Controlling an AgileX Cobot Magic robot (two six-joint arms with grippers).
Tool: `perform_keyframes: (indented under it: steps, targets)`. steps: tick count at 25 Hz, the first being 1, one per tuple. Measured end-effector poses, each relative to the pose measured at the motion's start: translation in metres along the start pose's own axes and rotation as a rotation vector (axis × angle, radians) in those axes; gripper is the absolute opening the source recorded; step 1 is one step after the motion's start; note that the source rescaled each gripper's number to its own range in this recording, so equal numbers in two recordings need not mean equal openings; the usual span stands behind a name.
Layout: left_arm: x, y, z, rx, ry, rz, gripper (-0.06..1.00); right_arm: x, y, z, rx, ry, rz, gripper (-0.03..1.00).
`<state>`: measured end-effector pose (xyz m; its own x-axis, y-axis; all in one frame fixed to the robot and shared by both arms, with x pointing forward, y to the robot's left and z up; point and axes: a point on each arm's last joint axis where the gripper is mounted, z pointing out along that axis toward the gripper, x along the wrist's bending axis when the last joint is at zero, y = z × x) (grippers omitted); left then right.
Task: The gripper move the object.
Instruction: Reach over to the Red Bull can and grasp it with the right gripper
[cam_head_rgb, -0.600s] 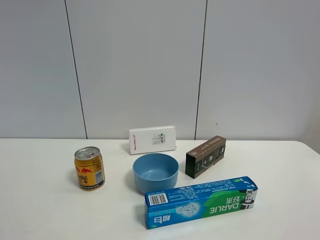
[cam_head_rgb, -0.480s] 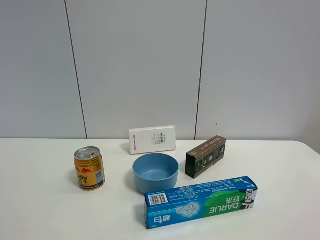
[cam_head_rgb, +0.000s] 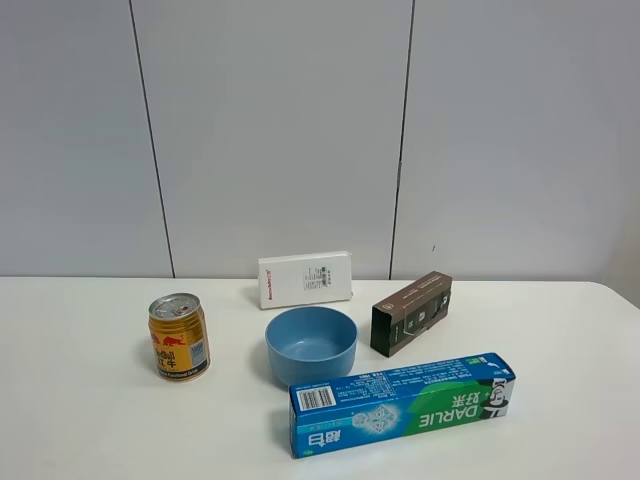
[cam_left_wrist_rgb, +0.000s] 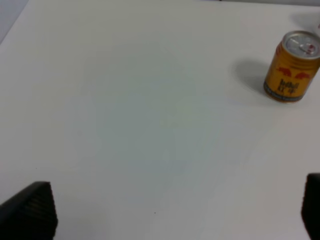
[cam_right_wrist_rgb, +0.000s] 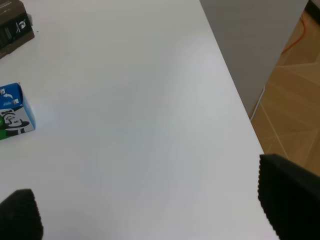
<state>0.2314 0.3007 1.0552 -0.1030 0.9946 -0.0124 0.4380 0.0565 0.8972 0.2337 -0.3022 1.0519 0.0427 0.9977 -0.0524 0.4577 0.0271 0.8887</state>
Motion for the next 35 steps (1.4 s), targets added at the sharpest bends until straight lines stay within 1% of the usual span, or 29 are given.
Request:
perform_keyframes:
  steps: [9, 13, 15, 19, 22, 25, 28, 32, 35]
  targets:
    - [0.0, 0.0, 0.0, 0.0, 0.0, 0.0, 1.0, 0.0, 0.0, 0.0, 0.0, 0.0, 0.0, 1.0]
    - [0.0, 0.0, 0.0, 0.0, 0.0, 0.001, 1.0, -0.001, 0.0, 0.0, -0.001, -0.013, -0.049, 1.0]
    - [0.0, 0.0, 0.0, 0.0, 0.0, 0.001, 1.0, -0.001, 0.004, -0.005, -0.011, -0.011, -0.05, 1.0]
    - [0.0, 0.0, 0.0, 0.0, 0.0, 0.001, 1.0, -0.001, 0.034, -0.014, -0.008, 0.005, -0.041, 1.0]
    - [0.0, 0.0, 0.0, 0.0, 0.0, 0.001, 1.0, -0.001, 0.071, -0.018, 0.0, 0.024, -0.032, 1.0]
    - [0.0, 0.0, 0.0, 0.0, 0.0, 0.001, 1.0, 0.002, 0.111, -0.015, 0.008, 0.078, -0.016, 1.0]
    - [0.0, 0.0, 0.0, 0.0, 0.0, 0.0, 1.0, 0.009, 0.153, 0.0, 0.03, 0.163, -0.023, 1.0]
    - [0.0, 0.0, 0.0, 0.0, 0.0, 0.0, 1.0, 0.024, 0.206, 0.028, 0.056, 0.346, -0.01, 1.0]
    - [0.0, 0.0, 0.0, 0.0, 0.0, 0.0, 1.0, 0.037, 0.243, 0.063, 0.1, 0.497, 0.023, 1.0]
